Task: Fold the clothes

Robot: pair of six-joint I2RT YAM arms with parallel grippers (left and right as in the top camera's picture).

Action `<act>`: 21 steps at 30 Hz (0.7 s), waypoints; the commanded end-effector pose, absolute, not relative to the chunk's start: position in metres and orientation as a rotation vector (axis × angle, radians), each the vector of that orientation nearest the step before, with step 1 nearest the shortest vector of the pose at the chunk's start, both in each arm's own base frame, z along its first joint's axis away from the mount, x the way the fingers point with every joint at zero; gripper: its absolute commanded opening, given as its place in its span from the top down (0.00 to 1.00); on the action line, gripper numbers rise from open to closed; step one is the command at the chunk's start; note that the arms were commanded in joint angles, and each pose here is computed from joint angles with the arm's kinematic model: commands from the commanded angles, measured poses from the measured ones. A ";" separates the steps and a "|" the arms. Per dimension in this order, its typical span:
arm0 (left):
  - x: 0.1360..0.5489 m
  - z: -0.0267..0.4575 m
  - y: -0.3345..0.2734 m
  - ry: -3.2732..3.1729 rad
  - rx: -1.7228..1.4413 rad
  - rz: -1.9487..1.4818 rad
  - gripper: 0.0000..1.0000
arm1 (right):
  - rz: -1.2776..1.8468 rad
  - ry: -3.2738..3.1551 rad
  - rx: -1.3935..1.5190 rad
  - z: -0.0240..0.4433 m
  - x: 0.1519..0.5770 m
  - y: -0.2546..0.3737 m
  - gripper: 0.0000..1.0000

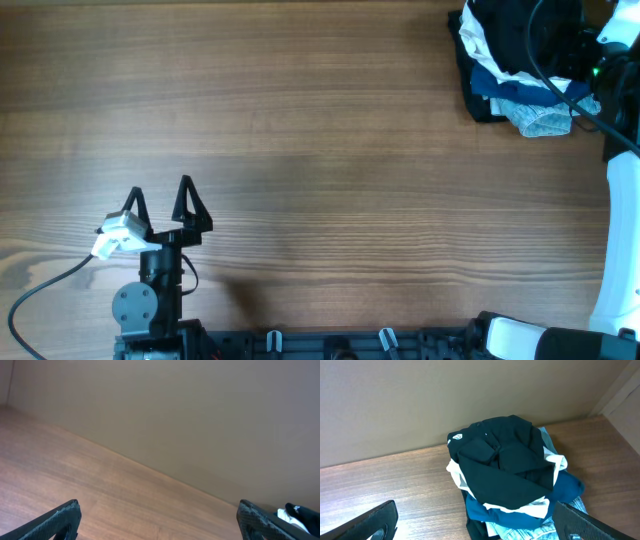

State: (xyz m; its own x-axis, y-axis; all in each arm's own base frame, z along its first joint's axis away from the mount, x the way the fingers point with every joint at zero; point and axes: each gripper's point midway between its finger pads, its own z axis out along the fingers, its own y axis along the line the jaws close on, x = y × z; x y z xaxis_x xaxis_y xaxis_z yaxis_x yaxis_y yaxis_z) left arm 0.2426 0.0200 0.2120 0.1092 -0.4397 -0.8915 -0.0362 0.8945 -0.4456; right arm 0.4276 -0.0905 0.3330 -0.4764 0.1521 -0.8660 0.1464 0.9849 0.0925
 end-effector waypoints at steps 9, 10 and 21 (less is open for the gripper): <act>0.245 0.195 0.016 1.448 -0.387 -0.332 0.00 | 0.023 2.067 0.210 0.335 0.427 -0.089 0.00; 0.245 0.194 0.015 1.452 -0.387 -0.333 0.00 | 0.023 2.067 0.210 0.335 0.427 -0.089 0.00; 0.246 0.157 0.010 1.603 -0.407 -0.336 0.00 | 0.023 2.067 0.210 0.335 0.427 -0.089 0.00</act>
State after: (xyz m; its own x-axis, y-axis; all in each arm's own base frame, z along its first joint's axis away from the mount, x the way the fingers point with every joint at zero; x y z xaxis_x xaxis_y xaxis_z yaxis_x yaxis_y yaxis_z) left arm 0.2458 0.0162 0.1577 -0.0426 -0.4524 -0.8908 -0.0858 0.8900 -0.4479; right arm 0.4276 -0.0905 0.3330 -0.4763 0.1525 -0.8659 0.1466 0.9848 0.0928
